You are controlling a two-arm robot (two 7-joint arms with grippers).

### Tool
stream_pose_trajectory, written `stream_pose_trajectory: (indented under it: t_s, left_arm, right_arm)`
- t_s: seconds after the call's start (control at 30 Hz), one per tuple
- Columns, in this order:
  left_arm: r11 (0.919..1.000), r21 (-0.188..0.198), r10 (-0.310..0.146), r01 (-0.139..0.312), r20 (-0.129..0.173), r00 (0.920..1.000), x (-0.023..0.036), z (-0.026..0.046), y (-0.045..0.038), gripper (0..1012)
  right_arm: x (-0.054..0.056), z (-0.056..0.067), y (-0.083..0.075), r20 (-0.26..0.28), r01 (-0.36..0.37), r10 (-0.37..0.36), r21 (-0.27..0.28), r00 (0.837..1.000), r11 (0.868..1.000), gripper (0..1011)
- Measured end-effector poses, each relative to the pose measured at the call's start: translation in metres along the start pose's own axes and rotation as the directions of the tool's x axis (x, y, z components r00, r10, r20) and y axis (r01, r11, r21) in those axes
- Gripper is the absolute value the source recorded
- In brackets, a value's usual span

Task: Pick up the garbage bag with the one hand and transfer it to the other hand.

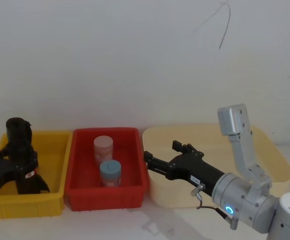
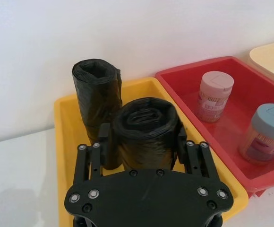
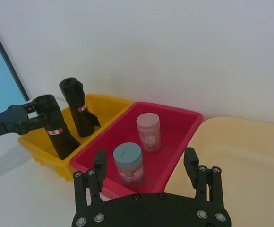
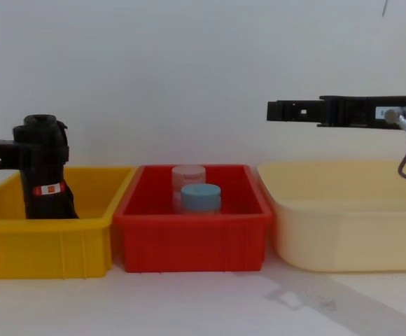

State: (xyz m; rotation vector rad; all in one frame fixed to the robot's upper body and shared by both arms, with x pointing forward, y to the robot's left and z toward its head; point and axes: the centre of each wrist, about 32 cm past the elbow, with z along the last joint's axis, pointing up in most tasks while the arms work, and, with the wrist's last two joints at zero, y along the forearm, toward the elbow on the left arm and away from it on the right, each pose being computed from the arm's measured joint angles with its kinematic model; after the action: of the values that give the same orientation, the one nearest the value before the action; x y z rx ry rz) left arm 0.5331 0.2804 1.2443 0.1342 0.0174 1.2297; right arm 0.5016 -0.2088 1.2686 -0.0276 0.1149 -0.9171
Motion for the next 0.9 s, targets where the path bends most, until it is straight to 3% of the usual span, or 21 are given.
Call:
stream_pose_trajectory:
  t_s: [0.27, 0.57, 0.9]
  left_arm:
    - [1.0, 0.0, 0.0, 0.0, 0.001, 1.0, 0.0003, 0.0, -0.0009, 574]
    - [1.0, 0.0, 0.0, 0.0, 0.002, 1.0, 0.0004, -0.0002, -0.0015, 504]
    - [1.0, 0.0, 0.0, 0.0, 0.002, 1.0, 0.0005, -0.0002, -0.0017, 456]
  right_arm:
    - [0.001, -0.001, 0.004, 0.021, -0.015, 0.015, -0.015, 1.0, 1.0, 1004]
    - [-0.007, -0.002, 0.02, 0.072, -0.052, 0.056, -0.061, 0.996, 0.997, 1004]
    - [-0.018, 0.001, 0.044, 0.082, -0.089, 0.098, -0.11, 0.992, 0.99, 1004]
